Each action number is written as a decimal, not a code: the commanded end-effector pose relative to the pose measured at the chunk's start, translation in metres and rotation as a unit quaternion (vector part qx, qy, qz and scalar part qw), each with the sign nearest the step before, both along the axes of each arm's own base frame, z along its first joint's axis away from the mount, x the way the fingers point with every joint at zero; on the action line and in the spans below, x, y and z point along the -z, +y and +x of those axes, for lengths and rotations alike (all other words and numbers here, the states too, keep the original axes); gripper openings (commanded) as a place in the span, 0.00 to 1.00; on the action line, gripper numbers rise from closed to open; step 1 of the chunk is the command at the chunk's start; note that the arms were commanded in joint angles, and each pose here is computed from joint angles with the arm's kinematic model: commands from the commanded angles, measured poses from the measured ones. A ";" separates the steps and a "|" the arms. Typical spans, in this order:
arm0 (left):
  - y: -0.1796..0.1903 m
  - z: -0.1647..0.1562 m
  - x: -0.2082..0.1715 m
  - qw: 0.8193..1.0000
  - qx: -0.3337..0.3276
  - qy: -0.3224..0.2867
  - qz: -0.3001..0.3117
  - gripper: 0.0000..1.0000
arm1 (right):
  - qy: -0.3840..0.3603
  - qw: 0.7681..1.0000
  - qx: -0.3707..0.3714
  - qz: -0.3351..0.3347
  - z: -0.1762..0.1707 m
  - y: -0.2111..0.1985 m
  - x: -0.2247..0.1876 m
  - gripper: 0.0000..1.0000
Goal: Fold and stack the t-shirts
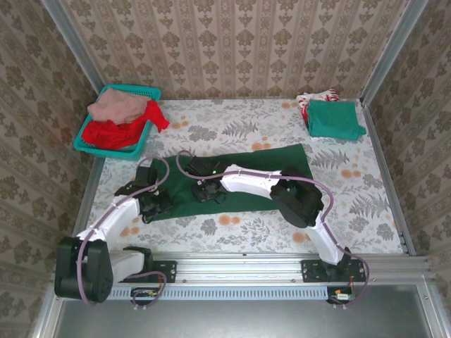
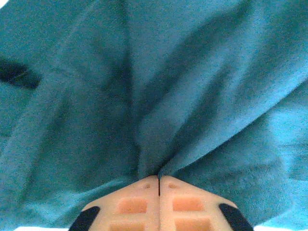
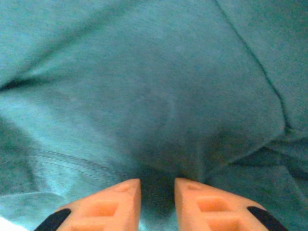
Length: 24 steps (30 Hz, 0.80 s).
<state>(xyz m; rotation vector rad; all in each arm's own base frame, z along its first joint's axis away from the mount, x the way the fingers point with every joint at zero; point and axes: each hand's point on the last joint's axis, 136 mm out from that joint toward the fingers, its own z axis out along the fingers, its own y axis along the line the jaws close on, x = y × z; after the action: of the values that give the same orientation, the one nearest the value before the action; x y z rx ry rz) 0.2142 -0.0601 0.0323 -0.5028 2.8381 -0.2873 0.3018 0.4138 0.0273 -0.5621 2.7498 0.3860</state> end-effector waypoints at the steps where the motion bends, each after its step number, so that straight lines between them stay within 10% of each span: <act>1: 0.030 -0.026 0.015 0.995 -0.039 0.058 0.078 0.02 | -0.002 0.997 -0.006 -0.078 -0.010 -0.038 0.026 0.28; 4: 0.035 -0.030 0.017 0.993 -0.049 0.069 0.086 0.02 | 0.018 0.996 0.009 -0.090 -0.009 -0.058 0.036 0.27; 8: 0.043 -0.025 0.010 0.990 -0.067 0.064 0.102 0.36 | 0.014 0.997 0.001 -0.076 -0.011 -0.064 0.026 0.28; 18: 0.013 0.047 -0.079 0.995 -0.038 -0.091 0.031 0.51 | -0.027 1.000 -0.012 -0.010 -0.013 -0.070 -0.045 0.38; 24: -0.053 0.091 -0.043 0.997 0.029 -0.069 -0.020 0.50 | -0.026 0.994 0.083 -0.068 0.010 -0.146 -0.024 0.42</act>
<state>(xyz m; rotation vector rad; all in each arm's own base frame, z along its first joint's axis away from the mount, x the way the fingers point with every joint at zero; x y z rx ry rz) 0.2927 -0.0851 0.1024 -0.4450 2.6528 -0.2968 0.3045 0.3158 0.0691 -0.4848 2.7075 0.3185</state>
